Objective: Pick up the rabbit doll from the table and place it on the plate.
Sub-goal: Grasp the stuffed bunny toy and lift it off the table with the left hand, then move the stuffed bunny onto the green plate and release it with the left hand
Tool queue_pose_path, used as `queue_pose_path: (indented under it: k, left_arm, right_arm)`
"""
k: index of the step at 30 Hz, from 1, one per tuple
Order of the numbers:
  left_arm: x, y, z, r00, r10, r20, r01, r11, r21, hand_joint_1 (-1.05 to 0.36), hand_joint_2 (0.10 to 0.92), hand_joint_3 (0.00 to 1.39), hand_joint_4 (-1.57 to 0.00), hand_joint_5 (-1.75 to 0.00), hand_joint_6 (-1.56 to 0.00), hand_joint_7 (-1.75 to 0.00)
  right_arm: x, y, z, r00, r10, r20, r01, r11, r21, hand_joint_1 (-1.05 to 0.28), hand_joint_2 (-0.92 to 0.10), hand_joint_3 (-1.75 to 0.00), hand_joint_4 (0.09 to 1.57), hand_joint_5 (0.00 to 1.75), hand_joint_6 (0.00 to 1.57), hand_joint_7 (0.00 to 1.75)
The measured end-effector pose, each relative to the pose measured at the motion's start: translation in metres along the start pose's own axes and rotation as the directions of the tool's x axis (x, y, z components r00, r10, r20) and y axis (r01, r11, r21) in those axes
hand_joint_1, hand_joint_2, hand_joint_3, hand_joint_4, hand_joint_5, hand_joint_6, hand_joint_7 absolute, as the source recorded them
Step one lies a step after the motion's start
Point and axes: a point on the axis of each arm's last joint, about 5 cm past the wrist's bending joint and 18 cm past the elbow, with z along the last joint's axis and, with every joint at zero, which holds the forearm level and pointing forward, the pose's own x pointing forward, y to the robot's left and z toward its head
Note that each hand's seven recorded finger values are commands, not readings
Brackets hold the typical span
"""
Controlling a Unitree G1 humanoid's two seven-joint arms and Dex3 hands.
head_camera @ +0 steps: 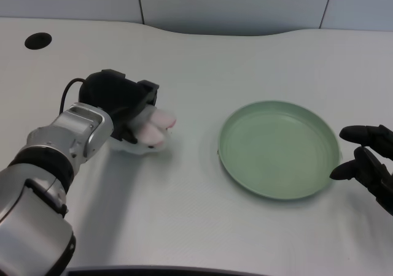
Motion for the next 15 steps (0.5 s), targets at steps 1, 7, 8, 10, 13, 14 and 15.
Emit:
queue_pose_path:
  k: [1, 7, 8, 10, 13, 14, 15]
  left_arm:
    - [-0.0002, 0.0001, -0.0002, 1.0, 0.009, 0.005, -0.009, 1.0, -0.005, -0.29, 0.869, 0.0, -0.73, -1.74, -0.56, -1.73]
    - [-0.0012, 0.0002, -0.0025, 0.995, 0.101, 0.011, -0.101, 0.995, 0.003, -0.21, 0.916, 0.11, -0.9, -1.75, -0.59, -1.75]
    - [-0.0014, 0.0003, -0.0031, 0.993, 0.115, 0.01, -0.116, 0.993, 0.003, -0.21, 0.911, 0.1, -0.91, -1.75, -0.59, -1.74]
    - [-0.0017, 0.0009, -0.0039, 0.991, 0.135, 0.014, -0.135, 0.991, -0.007, -0.22, 0.895, 0.09, -0.91, -1.75, -0.59, -1.74]
    - [-0.0014, 0.0036, -0.0037, 0.985, 0.172, 0.027, -0.171, 0.984, -0.054, -0.19, 0.889, 0.07, -0.89, -1.75, -0.58, -1.75]
    - [-0.0008, 0.0056, -0.0035, 0.983, 0.181, 0.031, -0.179, 0.982, -0.064, -0.18, 0.889, 0.07, -0.88, -1.75, -0.58, -1.75]
    - [-0.0001, 0.0076, -0.0033, 0.981, 0.189, 0.034, -0.187, 0.98, -0.07, -0.18, 0.889, 0.07, -0.88, -1.75, -0.58, -1.75]
  right_arm:
    - [0.0001, 0.0002, 0.0005, 1.0, 0.002, 0.002, -0.002, 1.0, -0.001, -0.34, -0.92, -0.55, 0.17, 1.56, 0.18, 1.17]
    - [0.0002, 0.0002, 0.0004, 1.0, 0.002, -0.002, -0.002, 1.0, 0.001, -0.33, -0.92, -0.54, 0.19, 1.53, 0.21, 1.18]
    - [0.0002, 0.0002, 0.0004, 1.0, 0.001, -0.002, -0.001, 1.0, 0.001, -0.33, -0.92, -0.54, 0.2, 1.53, 0.21, 1.18]
    - [0.0005, 0.0002, 0.0004, 1.0, 0.001, -0.002, -0.001, 1.0, 0.001, -0.33, -0.92, -0.54, 0.19, 1.53, 0.21, 1.18]
    - [0.0013, 0.0004, 0.0009, 1.0, -0.002, -0.002, 0.002, 1.0, -0.001, -0.33, -0.92, -0.54, 0.18, 1.54, 0.21, 1.18]
    - [0.0018, 0.0004, 0.0012, 0.99999, -0.004, -0.001, 0.004, 0.99999, -0.001, -0.32, -0.92, -0.54, 0.18, 1.54, 0.21, 1.18]
    - [0.0021, 0.0005, 0.0014, 0.99999, -0.004, -0.001, 0.004, 0.99999, -0.002, -0.32, -0.92, -0.54, 0.18, 1.54, 0.21, 1.18]
